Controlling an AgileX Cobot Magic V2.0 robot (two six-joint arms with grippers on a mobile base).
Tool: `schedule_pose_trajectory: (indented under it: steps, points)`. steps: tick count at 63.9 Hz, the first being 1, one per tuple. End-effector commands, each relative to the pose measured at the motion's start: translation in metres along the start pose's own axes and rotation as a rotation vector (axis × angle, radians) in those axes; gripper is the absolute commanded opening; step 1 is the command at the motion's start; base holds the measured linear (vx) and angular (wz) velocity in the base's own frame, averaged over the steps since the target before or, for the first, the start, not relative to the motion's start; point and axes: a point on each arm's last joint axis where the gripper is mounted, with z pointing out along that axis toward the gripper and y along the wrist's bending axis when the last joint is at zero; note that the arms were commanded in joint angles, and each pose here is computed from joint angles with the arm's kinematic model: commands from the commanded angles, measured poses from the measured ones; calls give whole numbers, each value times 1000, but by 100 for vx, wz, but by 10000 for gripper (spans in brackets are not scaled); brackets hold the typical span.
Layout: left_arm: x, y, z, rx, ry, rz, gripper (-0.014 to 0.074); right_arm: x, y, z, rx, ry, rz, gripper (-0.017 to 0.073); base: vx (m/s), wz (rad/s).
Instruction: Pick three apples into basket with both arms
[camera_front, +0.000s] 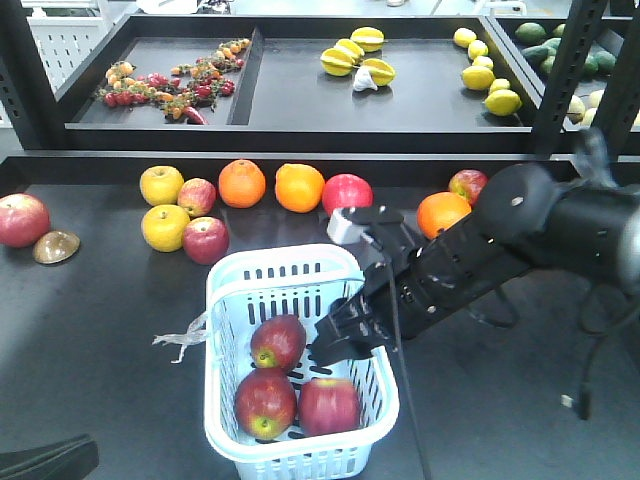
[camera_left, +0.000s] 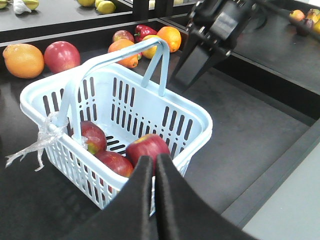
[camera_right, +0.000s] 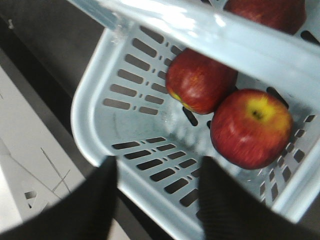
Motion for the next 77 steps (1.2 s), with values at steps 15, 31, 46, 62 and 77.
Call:
schedule_pose_trajectory:
  steps: [15,31,46,62,77]
  points:
    - [-11,1,-1,-20,-59,-23,-6,3,49,-81,20,-208,-177,-7,0,0]
    - [-11,1,-1,-21,-60,-23,-6,65,71,-123,120,-391,-282,-5,0,0]
    - [-13,2,-1,-32,-74,-23,-6,136,58,-128,340,-575,-341,-5,0,0]
    - [-14,3,-2,-48,-94,-23,-6,182,40,-109,436,-606,-327,-5,0,0]
    - [-14,3,-1,-42,-86,-23,-6,184,41,-109,422,-604,-318,-5,0,0]
